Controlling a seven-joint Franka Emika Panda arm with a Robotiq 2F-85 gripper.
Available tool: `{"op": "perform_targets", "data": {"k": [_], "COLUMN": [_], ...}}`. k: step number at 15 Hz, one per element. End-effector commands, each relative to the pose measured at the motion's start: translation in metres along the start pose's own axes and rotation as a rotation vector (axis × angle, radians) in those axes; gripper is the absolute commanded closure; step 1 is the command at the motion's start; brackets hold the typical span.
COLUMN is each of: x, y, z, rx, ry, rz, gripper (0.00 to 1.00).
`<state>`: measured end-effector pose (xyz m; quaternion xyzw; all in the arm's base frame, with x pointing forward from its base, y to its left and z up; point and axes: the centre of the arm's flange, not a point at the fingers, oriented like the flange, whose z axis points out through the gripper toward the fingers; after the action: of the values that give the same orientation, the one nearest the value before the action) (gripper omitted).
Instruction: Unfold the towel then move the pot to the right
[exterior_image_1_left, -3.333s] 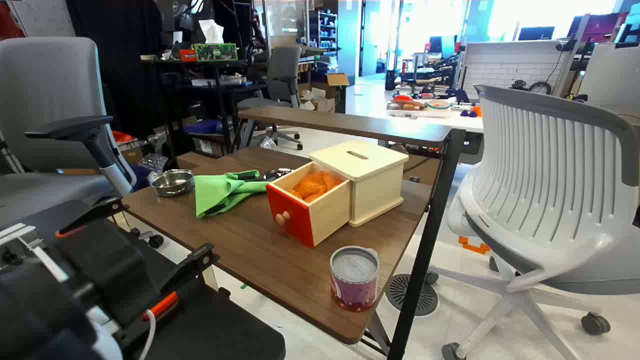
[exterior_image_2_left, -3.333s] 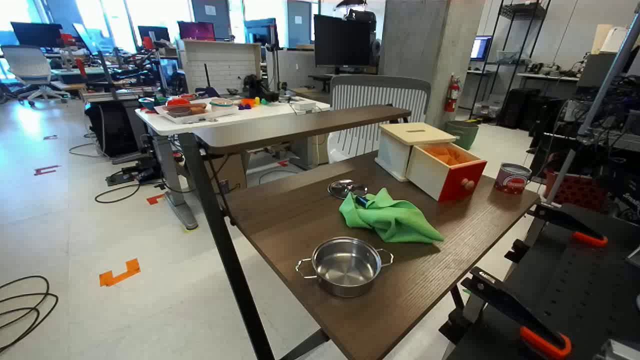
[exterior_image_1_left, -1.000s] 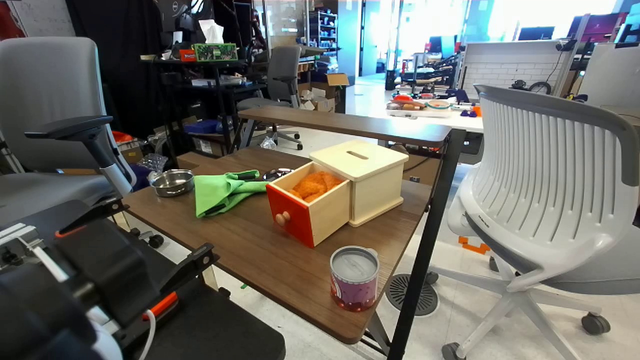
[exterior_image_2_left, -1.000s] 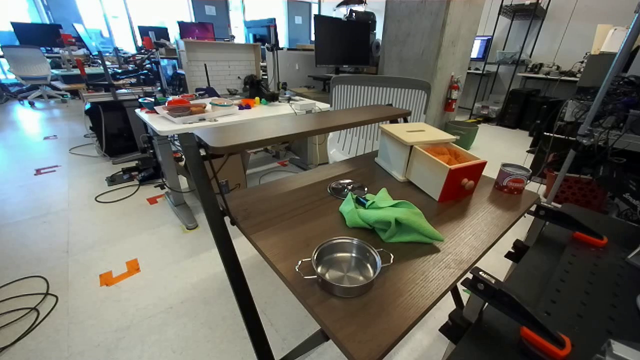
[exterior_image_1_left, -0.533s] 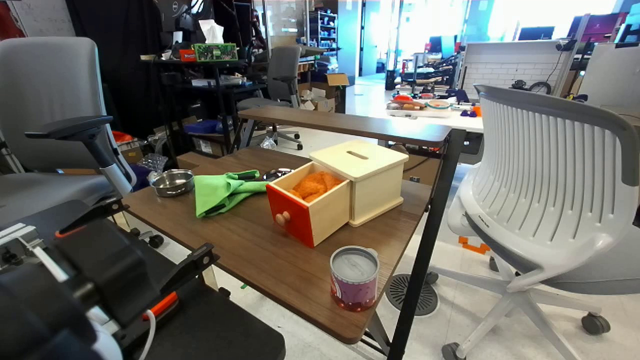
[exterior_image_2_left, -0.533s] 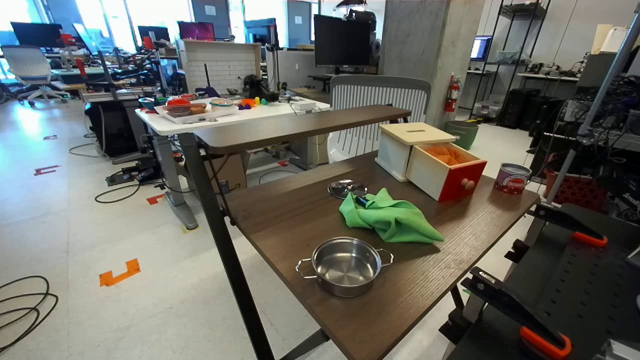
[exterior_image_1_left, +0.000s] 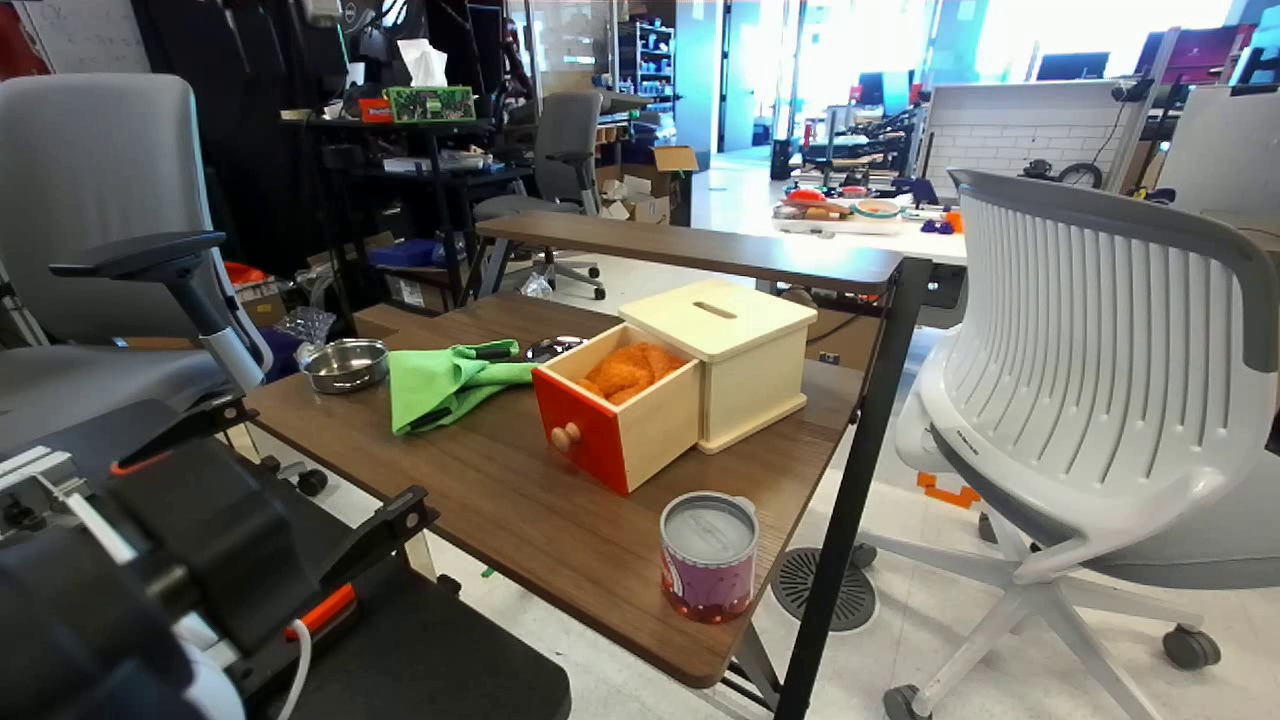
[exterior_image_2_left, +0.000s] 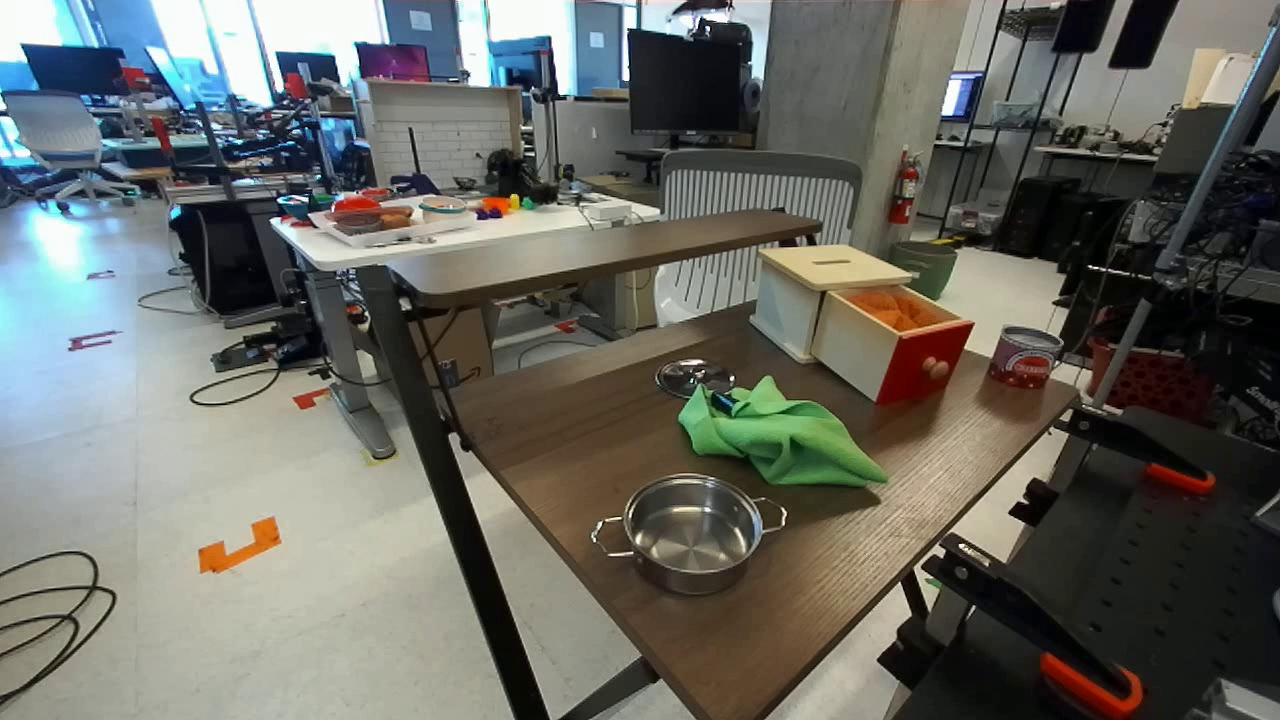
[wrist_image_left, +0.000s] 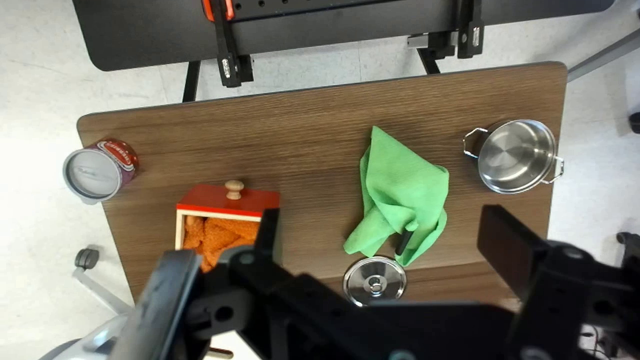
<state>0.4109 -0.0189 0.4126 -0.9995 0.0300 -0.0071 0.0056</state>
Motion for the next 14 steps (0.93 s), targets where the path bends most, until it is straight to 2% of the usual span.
{"op": "perform_targets", "data": {"k": [1,4,7,12,14], "x": [0.014,0.012,0.019,0.041,0.048], "y": [0.02,0.037,0.04,0.015,0.0], "z": [0.03,0.061,0.092,0.141,0.16], "rx": [0.004,-0.006,-0.001,0.044,0.037], "ry": [-0.004,-0.022,-0.019,0.049,0.076], "rz": [0.009,0.019,0.051,0.077,0.07], "gripper": [0.0,0.0,0.0,0.0,0.0]}}
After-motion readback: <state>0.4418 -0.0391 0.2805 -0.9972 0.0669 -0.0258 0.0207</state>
